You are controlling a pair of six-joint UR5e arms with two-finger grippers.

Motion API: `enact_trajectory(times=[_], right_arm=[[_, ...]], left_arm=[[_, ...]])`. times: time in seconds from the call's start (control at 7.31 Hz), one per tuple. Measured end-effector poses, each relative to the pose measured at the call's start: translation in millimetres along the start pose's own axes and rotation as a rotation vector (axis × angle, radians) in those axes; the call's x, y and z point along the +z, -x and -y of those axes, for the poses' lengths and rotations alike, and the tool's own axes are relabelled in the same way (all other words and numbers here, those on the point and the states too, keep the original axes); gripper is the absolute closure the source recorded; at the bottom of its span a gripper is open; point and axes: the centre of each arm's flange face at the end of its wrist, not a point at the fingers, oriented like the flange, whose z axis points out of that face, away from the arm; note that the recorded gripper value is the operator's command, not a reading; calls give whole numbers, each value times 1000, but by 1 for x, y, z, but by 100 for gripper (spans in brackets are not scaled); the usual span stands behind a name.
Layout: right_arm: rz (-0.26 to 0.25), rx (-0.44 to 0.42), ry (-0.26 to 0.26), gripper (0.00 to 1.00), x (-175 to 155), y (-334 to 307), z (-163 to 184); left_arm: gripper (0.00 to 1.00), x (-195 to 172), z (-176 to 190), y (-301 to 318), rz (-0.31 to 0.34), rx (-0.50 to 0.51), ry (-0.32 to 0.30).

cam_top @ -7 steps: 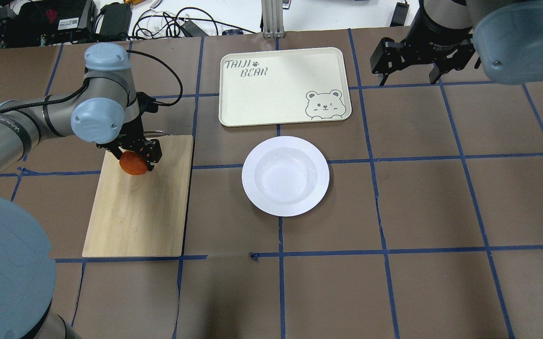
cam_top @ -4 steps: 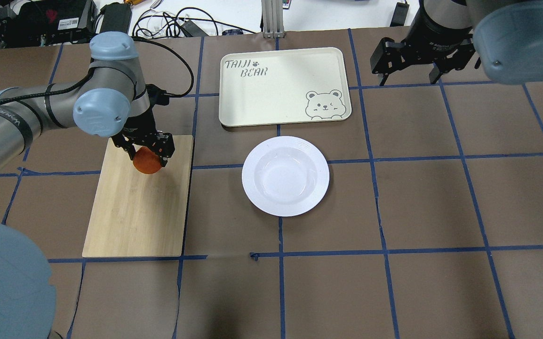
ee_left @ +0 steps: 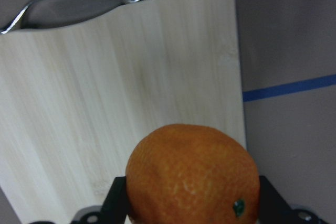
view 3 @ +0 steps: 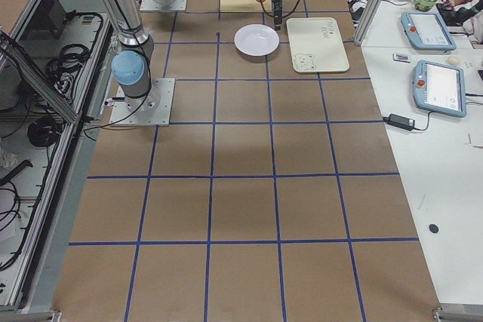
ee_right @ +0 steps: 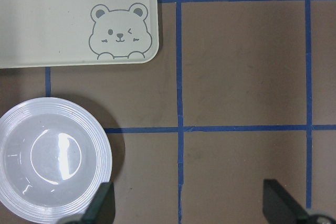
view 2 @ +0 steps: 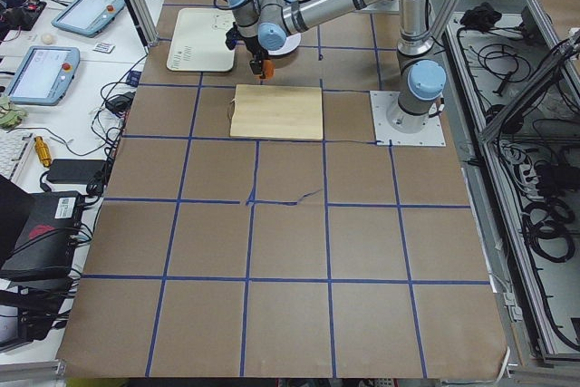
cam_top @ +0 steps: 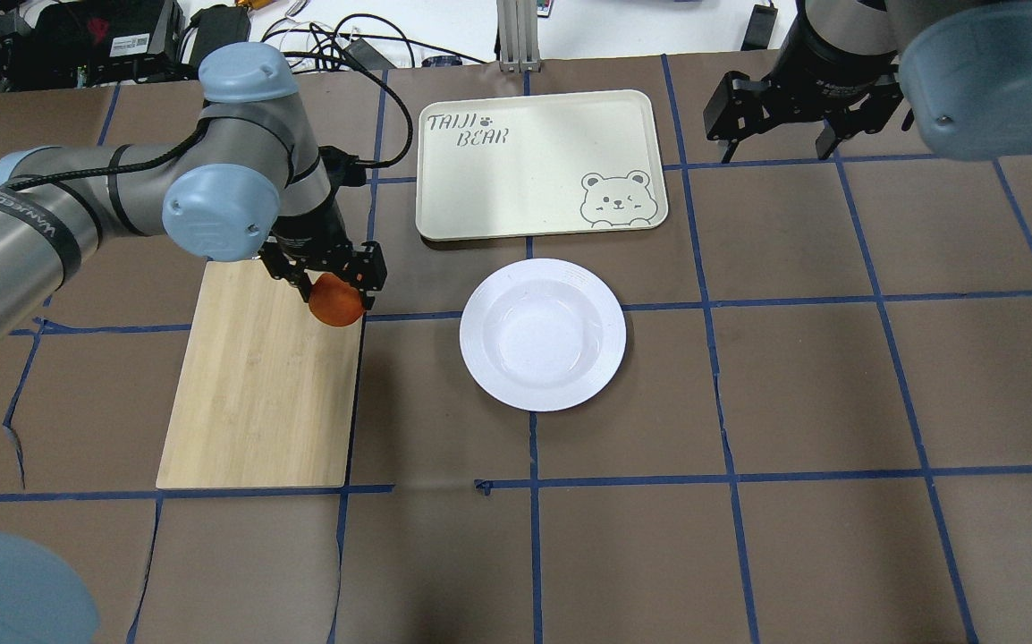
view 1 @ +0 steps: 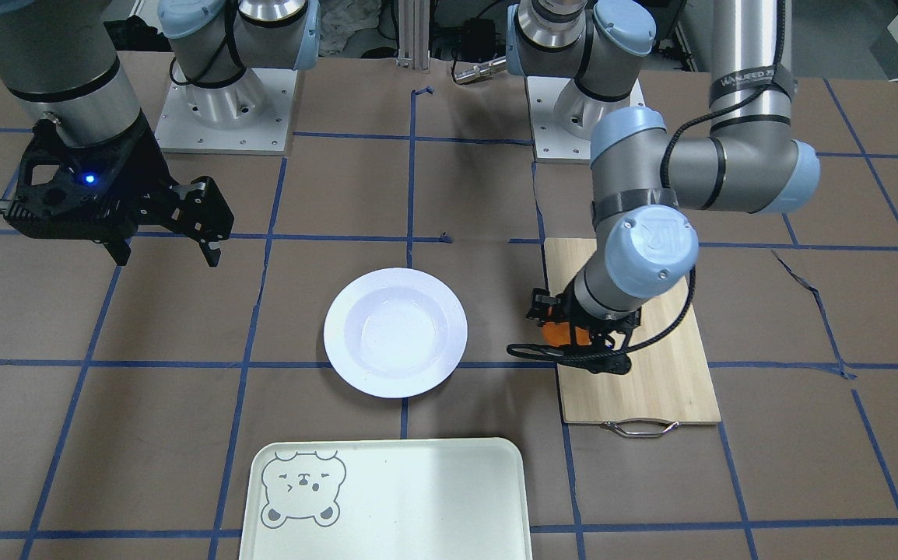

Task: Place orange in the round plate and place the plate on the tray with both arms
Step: 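Carry the orange with the left gripper and release it onto the white plate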

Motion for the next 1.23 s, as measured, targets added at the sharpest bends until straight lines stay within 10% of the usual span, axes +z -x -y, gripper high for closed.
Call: enact_trajectory(times=[0.41, 0.55, 1.23], right_arm=[[0, -1, 9, 0, 5, 0, -7], [0, -1, 10, 0, 6, 0, -8], [0, -1, 10, 0, 8, 0, -9]], left_arm=[[66, 12, -12, -149, -15, -148, -144], [1, 23, -16, -186, -32, -173, -194], [0, 39, -14, -217, -42, -150, -243]])
